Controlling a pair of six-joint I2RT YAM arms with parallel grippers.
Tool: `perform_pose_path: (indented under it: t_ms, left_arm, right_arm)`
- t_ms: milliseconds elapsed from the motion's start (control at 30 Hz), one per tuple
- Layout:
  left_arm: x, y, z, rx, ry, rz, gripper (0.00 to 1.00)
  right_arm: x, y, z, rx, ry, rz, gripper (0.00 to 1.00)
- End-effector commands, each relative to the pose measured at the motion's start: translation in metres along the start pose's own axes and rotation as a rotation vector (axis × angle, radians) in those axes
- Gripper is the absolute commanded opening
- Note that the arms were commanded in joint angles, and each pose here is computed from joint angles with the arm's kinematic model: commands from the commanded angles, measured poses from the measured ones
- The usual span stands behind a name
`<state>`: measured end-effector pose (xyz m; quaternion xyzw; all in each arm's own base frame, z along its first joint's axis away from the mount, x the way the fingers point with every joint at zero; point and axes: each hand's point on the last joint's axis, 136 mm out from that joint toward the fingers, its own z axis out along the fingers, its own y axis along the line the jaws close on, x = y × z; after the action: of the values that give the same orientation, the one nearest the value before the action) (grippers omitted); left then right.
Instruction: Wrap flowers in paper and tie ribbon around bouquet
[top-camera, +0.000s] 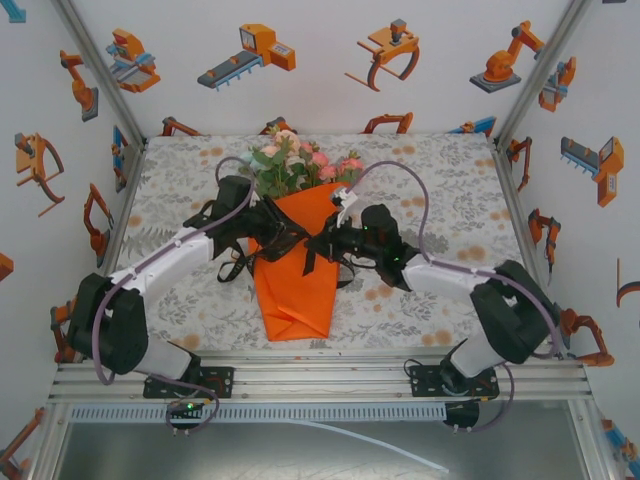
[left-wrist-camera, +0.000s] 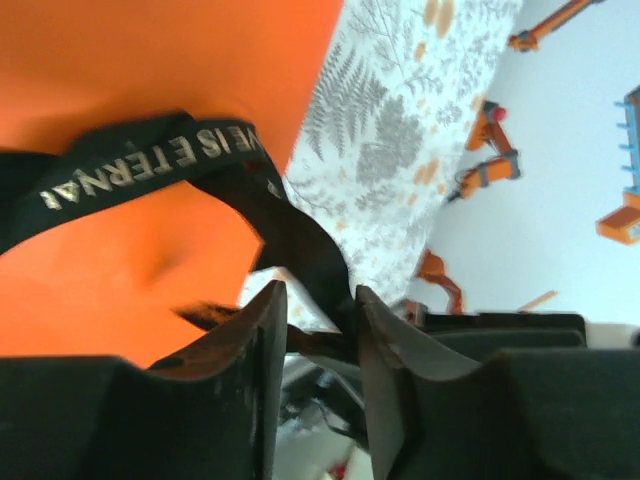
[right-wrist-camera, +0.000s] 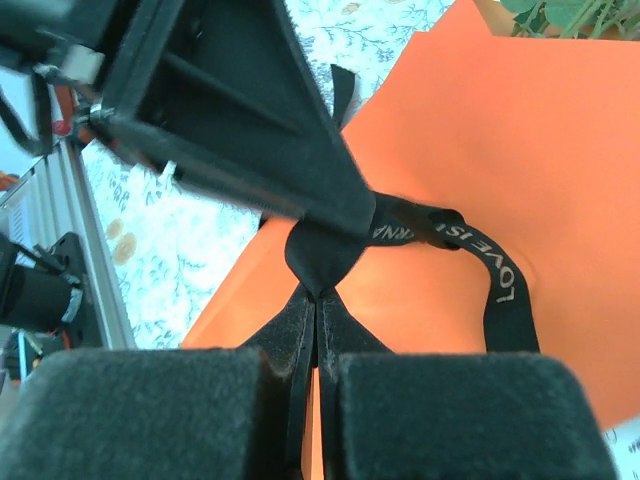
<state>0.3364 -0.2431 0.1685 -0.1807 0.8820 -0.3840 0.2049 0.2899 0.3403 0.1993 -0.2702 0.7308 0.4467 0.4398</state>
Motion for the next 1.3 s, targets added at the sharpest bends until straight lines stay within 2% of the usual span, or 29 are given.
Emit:
perform_pose_path:
  t_ms: [0, 67, 133, 200, 267, 367, 467, 633, 733, 867, 933, 1000, 1067, 1167, 1233, 1267]
  left_arm:
    - [-0.039, -0.007, -0.044, -0.134, -0.211, 0.374, 0.46]
    - [-0.05, 0.012, -0.058, -0.265, -0.267, 0.552, 0.5]
    - [-0.057, 0.04, -0.066, -0.416, -0.267, 0.667, 0.51]
    - [-0.059, 0.069, -0.067, -0.535, -0.201, 0.687, 0.5]
    - [-0.054, 0.09, -0.064, -0.593, -0.106, 0.659, 0.48]
    - [-0.026, 0.086, -0.042, -0.456, 0.02, 0.646, 0.47]
    - [-0.005, 0.082, -0.027, -0.329, 0.067, 0.599, 0.47]
    - [0.004, 0.109, -0.017, -0.404, 0.132, 0.618, 0.5]
    - [0.002, 0.127, -0.015, -0.475, 0.128, 0.63, 0.51]
    - [-0.002, 0.12, -0.011, -0.439, 0.103, 0.628, 0.51]
    - [-0.009, 0.106, -0.019, -0.394, 0.027, 0.614, 0.51]
    - [-0.028, 0.103, -0.042, -0.421, -0.121, 0.565, 0.56]
    - [-0.048, 0.114, -0.069, -0.475, -0.248, 0.464, 0.56]
    - [-0.061, 0.148, -0.098, -0.551, -0.335, 0.192, 0.55]
    - [-0.057, 0.173, -0.108, -0.592, -0.339, -0.041, 0.52]
    - [-0.053, 0.18, -0.11, -0.603, -0.338, -0.116, 0.51]
  right_arm:
    - [0.002, 0.004, -0.023, 0.027, 0.058, -0.016, 0.0]
    - [0.013, -0.003, -0.034, 0.09, 0.149, -0.042, 0.0]
    - [0.017, -0.014, -0.045, 0.159, 0.206, -0.065, 0.0]
    - [0.011, -0.026, -0.057, 0.239, 0.223, -0.078, 0.0]
    - [0.002, -0.037, -0.067, 0.3, 0.209, -0.09, 0.0]
    - [-0.005, -0.045, -0.069, 0.301, 0.183, -0.073, 0.0]
    - [-0.007, -0.044, -0.063, 0.274, 0.186, -0.067, 0.0]
    - [-0.01, -0.043, -0.057, 0.25, 0.173, -0.068, 0.0]
    - [-0.01, -0.043, -0.055, 0.243, 0.178, -0.065, 0.0]
    - [-0.009, -0.044, -0.054, 0.242, 0.182, -0.065, 0.0]
    - [-0.008, -0.045, -0.054, 0.247, 0.185, -0.065, 0.0]
    - [-0.009, -0.049, -0.056, 0.267, 0.182, -0.06, 0.0]
    - [-0.009, -0.051, -0.057, 0.275, 0.18, -0.046, 0.0]
    - [-0.009, -0.052, -0.057, 0.274, 0.181, -0.038, 0.0]
    - [-0.009, -0.053, -0.057, 0.277, 0.18, -0.035, 0.0]
    - [-0.01, -0.053, -0.057, 0.279, 0.178, -0.034, 0.0]
